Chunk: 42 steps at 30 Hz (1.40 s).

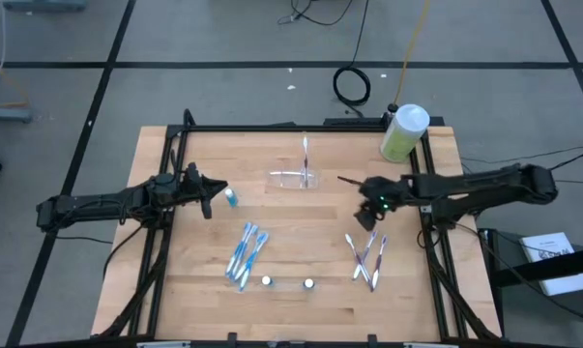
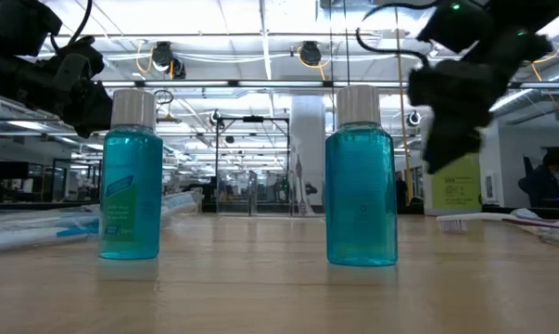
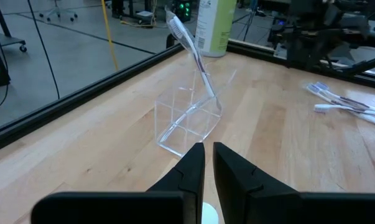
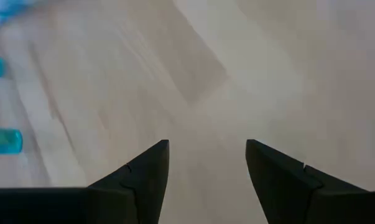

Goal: Pick & Place toothbrushing station
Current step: Put the violet toothbrush into the transparent organizer

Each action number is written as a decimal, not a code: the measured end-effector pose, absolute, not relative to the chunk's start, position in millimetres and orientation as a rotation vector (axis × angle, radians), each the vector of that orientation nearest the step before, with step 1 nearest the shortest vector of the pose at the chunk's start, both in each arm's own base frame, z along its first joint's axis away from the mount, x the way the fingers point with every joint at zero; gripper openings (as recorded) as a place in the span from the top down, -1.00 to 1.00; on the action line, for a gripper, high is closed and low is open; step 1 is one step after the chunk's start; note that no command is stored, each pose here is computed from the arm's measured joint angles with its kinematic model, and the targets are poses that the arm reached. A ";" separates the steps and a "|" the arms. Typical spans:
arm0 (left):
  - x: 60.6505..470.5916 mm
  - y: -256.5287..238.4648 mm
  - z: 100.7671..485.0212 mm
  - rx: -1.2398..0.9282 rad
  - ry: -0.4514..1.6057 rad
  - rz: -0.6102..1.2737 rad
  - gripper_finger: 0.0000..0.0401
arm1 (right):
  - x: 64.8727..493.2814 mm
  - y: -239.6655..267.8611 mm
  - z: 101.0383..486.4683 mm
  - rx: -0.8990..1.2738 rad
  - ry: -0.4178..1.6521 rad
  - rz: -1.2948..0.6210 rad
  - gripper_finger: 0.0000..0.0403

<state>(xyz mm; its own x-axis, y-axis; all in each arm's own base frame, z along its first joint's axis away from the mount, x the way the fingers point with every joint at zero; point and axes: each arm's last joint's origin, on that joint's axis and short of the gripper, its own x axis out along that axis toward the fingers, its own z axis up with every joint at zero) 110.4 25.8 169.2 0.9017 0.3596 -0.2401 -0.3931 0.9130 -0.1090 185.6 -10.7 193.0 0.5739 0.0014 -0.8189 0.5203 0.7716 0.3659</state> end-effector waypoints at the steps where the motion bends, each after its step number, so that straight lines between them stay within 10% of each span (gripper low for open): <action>1: 110.4 25.9 169.2 -0.157 0.218 0.391 0.81 | 179.1 -7.5 192.8 0.691 0.964 -0.347 0.00; 14: 110.4 25.8 169.2 -0.157 0.218 0.391 0.81 | 148.9 29.4 187.8 1.034 1.224 -0.534 0.11; 42: 110.4 25.8 169.2 -0.157 0.218 0.391 0.81 | 162.6 43.0 162.3 0.980 1.325 -0.677 0.15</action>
